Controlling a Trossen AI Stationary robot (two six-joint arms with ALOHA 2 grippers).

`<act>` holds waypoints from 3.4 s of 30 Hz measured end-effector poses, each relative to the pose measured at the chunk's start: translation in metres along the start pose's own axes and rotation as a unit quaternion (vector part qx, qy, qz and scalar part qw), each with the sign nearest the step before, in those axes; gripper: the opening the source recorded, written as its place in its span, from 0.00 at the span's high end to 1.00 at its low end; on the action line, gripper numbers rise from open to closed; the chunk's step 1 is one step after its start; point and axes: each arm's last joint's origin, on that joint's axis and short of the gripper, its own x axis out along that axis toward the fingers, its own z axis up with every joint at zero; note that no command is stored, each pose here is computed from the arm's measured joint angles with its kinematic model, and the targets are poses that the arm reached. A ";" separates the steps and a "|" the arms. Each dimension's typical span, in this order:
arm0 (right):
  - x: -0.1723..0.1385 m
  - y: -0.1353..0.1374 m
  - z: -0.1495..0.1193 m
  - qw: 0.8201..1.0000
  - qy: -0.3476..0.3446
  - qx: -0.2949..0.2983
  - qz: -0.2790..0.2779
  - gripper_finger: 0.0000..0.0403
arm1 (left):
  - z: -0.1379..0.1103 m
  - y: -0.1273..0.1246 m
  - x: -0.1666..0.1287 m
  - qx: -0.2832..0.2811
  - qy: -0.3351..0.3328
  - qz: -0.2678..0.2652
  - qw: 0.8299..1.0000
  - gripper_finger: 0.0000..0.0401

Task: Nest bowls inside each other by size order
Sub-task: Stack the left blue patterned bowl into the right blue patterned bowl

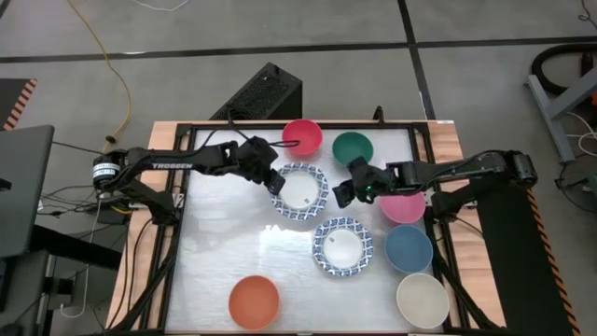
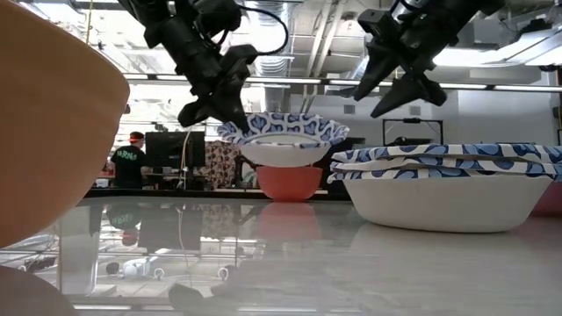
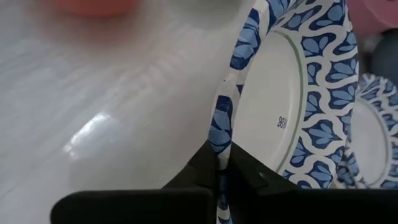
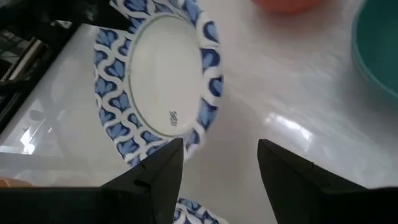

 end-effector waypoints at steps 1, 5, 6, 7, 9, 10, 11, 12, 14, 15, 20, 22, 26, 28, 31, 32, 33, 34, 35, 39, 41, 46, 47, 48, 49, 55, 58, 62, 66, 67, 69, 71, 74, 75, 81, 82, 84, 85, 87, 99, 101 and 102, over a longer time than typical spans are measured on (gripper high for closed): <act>0.000 0.000 0.001 1.000 -0.007 -0.002 0.000 0.44 | 0.001 -0.001 0.000 -0.001 -0.003 -0.002 1.000 1.00; 0.000 0.000 0.002 0.999 -0.030 -0.003 -0.014 0.44 | 0.008 -0.006 -0.003 -0.015 -0.019 -0.013 1.000 1.00; 0.000 0.000 0.003 0.999 -0.034 -0.003 -0.016 0.44 | 0.009 -0.006 -0.004 -0.019 -0.023 -0.012 0.999 1.00; 0.000 0.000 0.003 0.999 -0.040 -0.004 -0.018 0.44 | 0.010 -0.007 -0.004 -0.023 -0.027 -0.009 0.999 1.00; 0.000 0.001 0.004 0.999 -0.049 -0.006 -0.019 0.44 | 0.011 -0.007 -0.005 -0.030 -0.034 -0.003 0.999 1.00; 0.000 0.001 0.004 0.998 -0.051 -0.007 -0.021 0.44 | 0.012 -0.007 -0.005 -0.036 -0.038 -0.002 0.999 1.00; 0.000 0.001 0.004 0.998 -0.054 -0.008 -0.023 0.44 | 0.012 -0.008 -0.005 -0.040 -0.041 -0.004 0.998 1.00; 0.000 0.000 0.005 0.998 -0.056 -0.008 -0.025 0.44 | 0.013 -0.008 -0.005 -0.045 -0.045 -0.007 0.998 1.00; 0.000 0.000 0.005 0.998 -0.056 -0.009 -0.025 0.44 | 0.015 -0.010 -0.005 -0.051 -0.056 -0.016 0.997 1.00; 0.000 0.000 0.005 0.998 -0.057 -0.010 -0.025 0.44 | 0.016 -0.011 -0.005 -0.054 -0.061 -0.021 0.996 1.00; 0.000 0.000 0.005 0.998 -0.060 -0.016 -0.028 0.44 | 0.019 -0.013 -0.006 -0.062 -0.072 -0.037 0.995 1.00; 0.000 0.000 0.005 0.997 -0.064 -0.016 -0.032 0.44 | 0.020 -0.014 -0.006 -0.063 -0.073 -0.044 0.994 1.00; 0.000 0.000 0.006 0.997 -0.070 -0.016 -0.038 0.44 | 0.019 -0.015 -0.006 -0.064 -0.072 -0.046 0.994 1.00; 0.000 0.000 0.006 0.997 -0.071 -0.020 -0.038 0.44 | 0.018 -0.017 -0.006 -0.063 -0.072 -0.049 0.994 1.00; 0.000 0.000 0.006 0.996 -0.071 -0.024 -0.039 0.47 | 0.018 -0.021 -0.006 -0.059 -0.077 -0.059 0.994 1.00; 0.000 0.000 0.006 0.996 -0.071 -0.024 -0.038 0.49 | 0.018 -0.022 -0.006 -0.058 -0.080 -0.062 0.993 1.00; 0.000 -0.001 0.006 0.996 -0.071 -0.024 -0.039 0.51 | 0.018 -0.023 -0.006 -0.057 -0.082 -0.066 0.993 1.00; 0.000 -0.001 0.006 0.996 -0.071 -0.023 -0.040 0.53 | 0.018 -0.023 -0.007 -0.057 -0.084 -0.068 0.993 1.00; 0.000 -0.001 0.007 0.996 -0.071 -0.021 -0.040 0.56 | 0.018 -0.024 -0.007 -0.058 -0.084 -0.068 0.992 1.00; 0.000 -0.003 0.008 0.996 -0.072 -0.004 -0.042 0.72 | 0.018 -0.024 -0.007 -0.059 -0.084 -0.067 0.992 1.00; 0.000 -0.002 0.008 0.997 -0.072 0.001 -0.040 0.81 | 0.018 -0.024 -0.007 -0.058 -0.084 -0.067 0.993 1.00; 0.001 -0.003 0.008 0.998 -0.058 0.019 -0.031 0.97 | 0.018 -0.023 -0.006 -0.056 -0.083 -0.067 0.993 1.00; 0.001 -0.003 0.008 0.998 -0.057 0.020 -0.030 0.96 | 0.018 -0.023 -0.006 -0.054 -0.082 -0.066 0.993 1.00; 0.001 -0.003 0.008 0.998 -0.055 0.021 -0.029 0.96 | 0.018 -0.023 -0.006 -0.051 -0.083 -0.066 0.993 1.00; 0.001 -0.003 0.008 0.998 -0.055 0.024 -0.028 0.95 | 0.018 -0.023 -0.006 -0.047 -0.083 -0.065 0.993 1.00; 0.001 -0.004 0.009 0.998 -0.047 0.033 -0.026 0.98 | 0.018 -0.024 -0.006 0.002 -0.087 -0.062 0.994 0.92; 0.002 -0.006 0.008 0.998 -0.041 0.046 -0.031 0.98 | 0.018 -0.024 -0.006 0.025 -0.088 -0.060 0.994 0.83; 0.002 -0.012 0.007 0.995 -0.023 0.079 -0.051 0.98 | 0.018 -0.024 -0.007 0.041 -0.090 -0.064 0.993 0.67; 0.004 -0.018 0.011 0.993 -0.012 0.099 -0.059 0.98 | 0.019 -0.025 -0.007 0.037 -0.093 -0.070 0.992 0.50; 0.004 -0.019 0.012 0.993 -0.006 0.104 -0.055 0.98 | 0.019 -0.025 -0.007 0.031 -0.094 -0.071 0.993 0.47; 0.005 -0.022 0.015 0.993 0.010 0.109 -0.044 0.98 | 0.020 -0.025 -0.007 0.019 -0.097 -0.071 0.993 0.41; 0.006 -0.023 0.017 0.994 0.031 0.103 -0.028 0.98 | 0.020 -0.025 -0.009 0.017 -0.099 -0.072 0.992 0.39; 0.009 -0.028 0.015 0.994 0.064 0.091 -0.009 0.99 | 0.022 -0.027 -0.014 0.017 -0.105 -0.082 0.991 0.38; 0.010 -0.031 0.012 0.993 0.075 0.092 -0.004 0.99 | 0.023 -0.028 -0.018 0.019 -0.109 -0.089 0.990 0.37; -0.003 -0.039 0.002 0.986 0.070 0.098 0.112 0.99 | 0.028 -0.033 -0.049 0.036 -0.148 -0.112 0.982 0.37; -0.007 -0.040 0.001 0.983 0.062 0.098 0.140 0.99 | 0.028 -0.034 -0.055 0.036 -0.156 -0.112 0.981 0.37; -0.016 -0.044 -0.003 0.978 0.052 0.097 0.174 0.99 | 0.030 -0.034 -0.065 0.035 -0.177 -0.108 0.978 0.37; -0.021 -0.047 -0.005 0.976 0.052 0.101 0.184 0.99 | 0.030 -0.034 -0.069 0.039 -0.183 -0.105 0.977 0.37; -0.029 -0.052 -0.011 0.972 0.056 0.112 0.197 0.99 | 0.030 -0.034 -0.076 0.047 -0.196 -0.102 0.974 0.37; -0.030 -0.048 -0.056 0.958 0.173 0.130 0.191 0.99 | 0.027 -0.032 -0.083 0.051 -0.188 -0.083 0.977 0.37; -0.027 -0.045 -0.060 0.960 0.172 0.125 0.183 0.99 | 0.027 -0.031 -0.082 0.050 -0.187 -0.080 0.978 0.37; -0.025 -0.044 -0.063 0.962 0.171 0.121 0.175 0.99 | 0.027 -0.031 -0.082 0.050 -0.189 -0.078 0.978 0.37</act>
